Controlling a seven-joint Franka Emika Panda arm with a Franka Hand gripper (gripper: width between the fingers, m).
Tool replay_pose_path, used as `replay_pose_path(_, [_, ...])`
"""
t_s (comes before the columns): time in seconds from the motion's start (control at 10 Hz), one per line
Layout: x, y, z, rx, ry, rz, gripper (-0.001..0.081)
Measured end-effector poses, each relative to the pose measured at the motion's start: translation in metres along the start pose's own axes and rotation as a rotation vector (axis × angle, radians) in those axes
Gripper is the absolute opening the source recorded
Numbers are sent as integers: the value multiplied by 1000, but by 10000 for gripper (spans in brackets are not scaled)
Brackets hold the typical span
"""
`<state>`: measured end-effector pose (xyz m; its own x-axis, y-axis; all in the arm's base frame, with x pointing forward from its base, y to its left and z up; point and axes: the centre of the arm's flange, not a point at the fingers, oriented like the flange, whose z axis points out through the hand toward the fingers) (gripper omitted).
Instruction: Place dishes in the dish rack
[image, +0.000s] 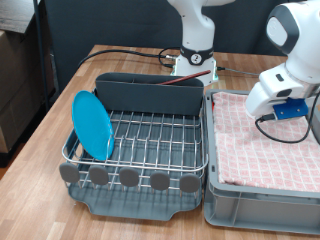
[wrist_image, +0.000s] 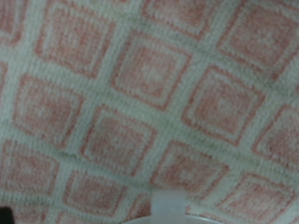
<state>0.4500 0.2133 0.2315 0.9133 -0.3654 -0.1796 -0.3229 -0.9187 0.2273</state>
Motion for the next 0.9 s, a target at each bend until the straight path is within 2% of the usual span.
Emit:
replay_pose_path(0.1, [0, 1, 1, -1, -1, -1, 803])
replay_pose_path(0.2, [0, 1, 1, -2, -2, -1, 608])
replay_pose_path(0.3, [1, 2, 2, -2, -2, -1, 446])
replay_pose_path(0.4, [1, 2, 2, -2, -3, -1, 446])
replay_pose_path(0.5, [1, 2, 2, -2, -3, -6, 280])
replay_pose_path(0.6, [2, 2, 1, -2, -2, -10, 280])
replay_pose_path(0.7, [2, 2, 0, 0, -1, -10, 100])
replay_pose_path(0.9, [5, 1, -4, 11, 0, -2, 72])
